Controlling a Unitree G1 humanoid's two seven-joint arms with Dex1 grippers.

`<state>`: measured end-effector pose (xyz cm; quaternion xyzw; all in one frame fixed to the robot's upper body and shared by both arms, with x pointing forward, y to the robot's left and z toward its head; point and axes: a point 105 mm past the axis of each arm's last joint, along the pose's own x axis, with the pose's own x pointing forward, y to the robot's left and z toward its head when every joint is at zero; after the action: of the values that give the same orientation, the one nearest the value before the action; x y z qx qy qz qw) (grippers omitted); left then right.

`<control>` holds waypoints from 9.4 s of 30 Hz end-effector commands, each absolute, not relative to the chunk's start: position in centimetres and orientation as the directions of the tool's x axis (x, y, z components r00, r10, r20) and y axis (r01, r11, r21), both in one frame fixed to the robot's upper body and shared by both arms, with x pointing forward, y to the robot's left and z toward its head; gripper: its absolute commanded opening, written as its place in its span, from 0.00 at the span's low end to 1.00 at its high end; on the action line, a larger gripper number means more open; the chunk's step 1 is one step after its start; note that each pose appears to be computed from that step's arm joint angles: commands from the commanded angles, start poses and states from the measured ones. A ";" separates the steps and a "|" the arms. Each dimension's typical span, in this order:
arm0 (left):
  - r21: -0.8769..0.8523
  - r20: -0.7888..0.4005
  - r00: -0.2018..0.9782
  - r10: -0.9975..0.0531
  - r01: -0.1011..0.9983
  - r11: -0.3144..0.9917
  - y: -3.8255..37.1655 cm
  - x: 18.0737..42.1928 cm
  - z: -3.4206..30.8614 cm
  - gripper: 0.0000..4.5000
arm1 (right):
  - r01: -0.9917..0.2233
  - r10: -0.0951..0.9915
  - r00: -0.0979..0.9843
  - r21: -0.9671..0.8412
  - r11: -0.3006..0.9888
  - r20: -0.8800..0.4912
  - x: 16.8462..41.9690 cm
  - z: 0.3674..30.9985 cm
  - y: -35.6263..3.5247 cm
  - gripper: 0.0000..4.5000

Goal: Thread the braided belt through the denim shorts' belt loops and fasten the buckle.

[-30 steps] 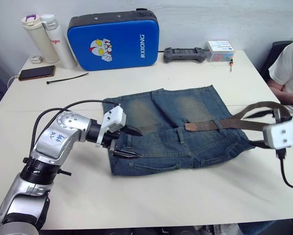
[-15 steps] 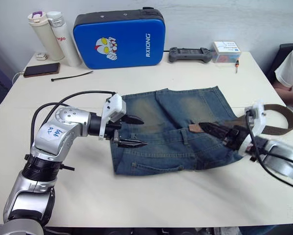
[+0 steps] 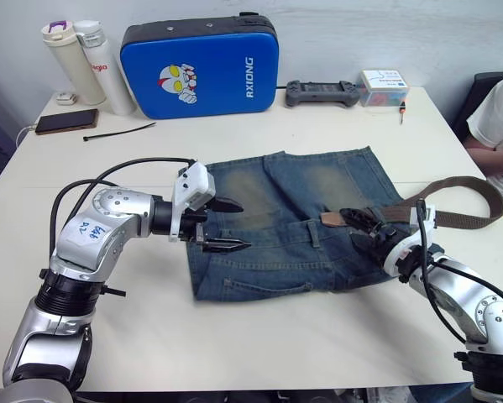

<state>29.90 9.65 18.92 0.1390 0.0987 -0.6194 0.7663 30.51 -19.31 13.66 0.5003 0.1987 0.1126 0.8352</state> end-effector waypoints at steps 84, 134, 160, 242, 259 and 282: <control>0.154 -0.262 0.297 -0.918 0.952 0.264 10.5 30.0 21.3 1.00 | -0.233 0.463 0.885 0.914 0.333 0.057 30.3 12.0 -15.7 0.01; 0.159 -0.273 0.264 -0.925 0.961 0.228 9.7 30.2 20.6 1.00 | -0.059 0.364 0.928 0.936 0.348 -0.077 31.5 14.0 -16.5 0.60; 0.152 -0.290 0.246 -0.925 0.966 0.209 9.5 30.2 20.2 1.00 | -0.357 0.704 0.690 0.768 0.532 -0.168 28.0 14.6 -7.2 0.46; 0.096 -0.301 0.191 -0.934 0.981 0.170 8.9 28.5 19.0 1.00 | -0.472 0.710 0.644 0.583 0.662 -0.285 28.8 17.2 -20.8 0.98; 0.109 -0.298 0.223 -0.928 0.974 0.199 9.3 28.7 19.1 1.00 | -0.320 0.680 0.709 0.775 0.545 -0.185 30.6 15.9 -19.0 0.98; 0.115 -0.315 0.235 -0.919 0.971 0.209 9.7 28.8 19.3 1.00 | -0.250 0.578 0.811 0.839 0.483 -0.091 31.0 15.4 -15.6 0.02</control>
<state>29.08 9.67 18.23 0.1358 0.1071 -0.6105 0.7729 31.34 -16.82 14.87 0.4506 0.2186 0.2488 0.8290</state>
